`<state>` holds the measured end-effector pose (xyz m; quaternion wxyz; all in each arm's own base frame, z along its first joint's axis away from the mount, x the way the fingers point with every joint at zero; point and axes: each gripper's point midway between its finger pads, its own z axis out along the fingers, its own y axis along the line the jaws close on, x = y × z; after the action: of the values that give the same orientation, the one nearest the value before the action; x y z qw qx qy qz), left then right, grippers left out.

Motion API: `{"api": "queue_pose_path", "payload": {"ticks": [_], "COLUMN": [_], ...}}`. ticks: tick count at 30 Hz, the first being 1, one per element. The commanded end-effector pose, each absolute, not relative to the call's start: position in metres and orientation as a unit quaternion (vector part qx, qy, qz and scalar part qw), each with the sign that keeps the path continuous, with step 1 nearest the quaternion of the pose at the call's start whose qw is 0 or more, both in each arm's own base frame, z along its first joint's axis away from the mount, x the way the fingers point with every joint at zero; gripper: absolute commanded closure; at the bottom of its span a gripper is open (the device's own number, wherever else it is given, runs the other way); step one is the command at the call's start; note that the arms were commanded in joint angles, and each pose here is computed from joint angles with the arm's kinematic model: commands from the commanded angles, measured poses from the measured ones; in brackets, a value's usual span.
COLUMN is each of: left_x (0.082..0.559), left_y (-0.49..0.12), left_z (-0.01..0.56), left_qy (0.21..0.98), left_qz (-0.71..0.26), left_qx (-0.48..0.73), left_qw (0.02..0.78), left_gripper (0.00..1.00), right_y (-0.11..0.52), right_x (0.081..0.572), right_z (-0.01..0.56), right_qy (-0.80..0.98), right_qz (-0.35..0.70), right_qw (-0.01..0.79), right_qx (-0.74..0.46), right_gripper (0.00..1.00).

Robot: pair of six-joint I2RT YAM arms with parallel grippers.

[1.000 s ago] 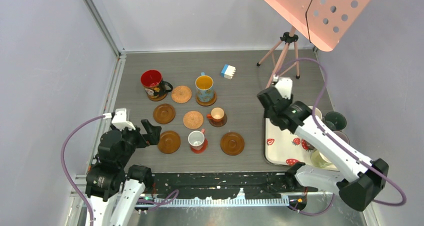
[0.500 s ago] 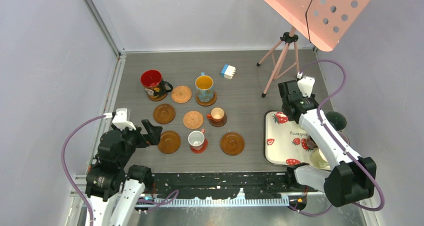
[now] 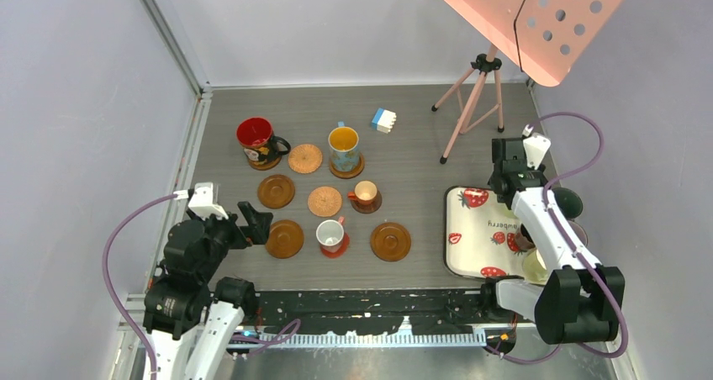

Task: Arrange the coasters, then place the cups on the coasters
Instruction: Pick up the cup from the tray.

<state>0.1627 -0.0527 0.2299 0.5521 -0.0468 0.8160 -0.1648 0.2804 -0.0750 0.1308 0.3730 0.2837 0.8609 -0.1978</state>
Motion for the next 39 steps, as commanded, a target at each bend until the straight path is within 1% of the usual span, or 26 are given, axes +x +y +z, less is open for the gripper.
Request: {"api": "queue_pose_path", "payload": {"ticks": [1, 7, 17, 21, 25, 35, 39], "left_x": [0.168, 0.167, 0.167, 0.168, 0.167, 0.167, 0.166], "left_y": [-0.053, -0.052, -0.047, -0.046, -0.046, -0.044, -0.043], "left_z": [0.240, 0.241, 0.241, 0.242, 0.241, 0.242, 0.243], "left_qy": [0.801, 0.801, 0.799, 0.797, 0.799, 0.796, 0.793], "left_qz": [-0.165, -0.165, -0.155, -0.154, -0.152, -0.150, -0.149], "left_qx": [-0.043, -0.045, -0.053, -0.055, -0.055, -0.057, -0.058], "left_qw": [0.573, 0.574, 0.579, 0.581, 0.579, 0.584, 0.587], "left_gripper": [0.01, 0.01, 0.01, 0.01, 0.01, 0.01, 0.01], "right_y": [-0.080, -0.090, -0.093, -0.093, -0.091, -0.093, -0.093], "right_x": [0.294, 0.298, 0.306, 0.307, 0.307, 0.307, 0.307], "right_z": [0.140, 0.140, 0.117, 0.110, 0.105, 0.104, 0.096], "right_qy": [0.833, 0.814, 0.815, 0.819, 0.822, 0.828, 0.835], "right_qz": [-0.179, -0.183, -0.173, -0.173, -0.167, -0.176, -0.180], "right_qw": [0.412, 0.422, 0.400, 0.393, 0.392, 0.386, 0.375], "right_qx": [0.322, 0.355, 0.381, 0.381, 0.379, 0.367, 0.361], "right_gripper": [0.44, 0.44, 0.45, 0.48, 0.56, 0.62, 0.61]}}
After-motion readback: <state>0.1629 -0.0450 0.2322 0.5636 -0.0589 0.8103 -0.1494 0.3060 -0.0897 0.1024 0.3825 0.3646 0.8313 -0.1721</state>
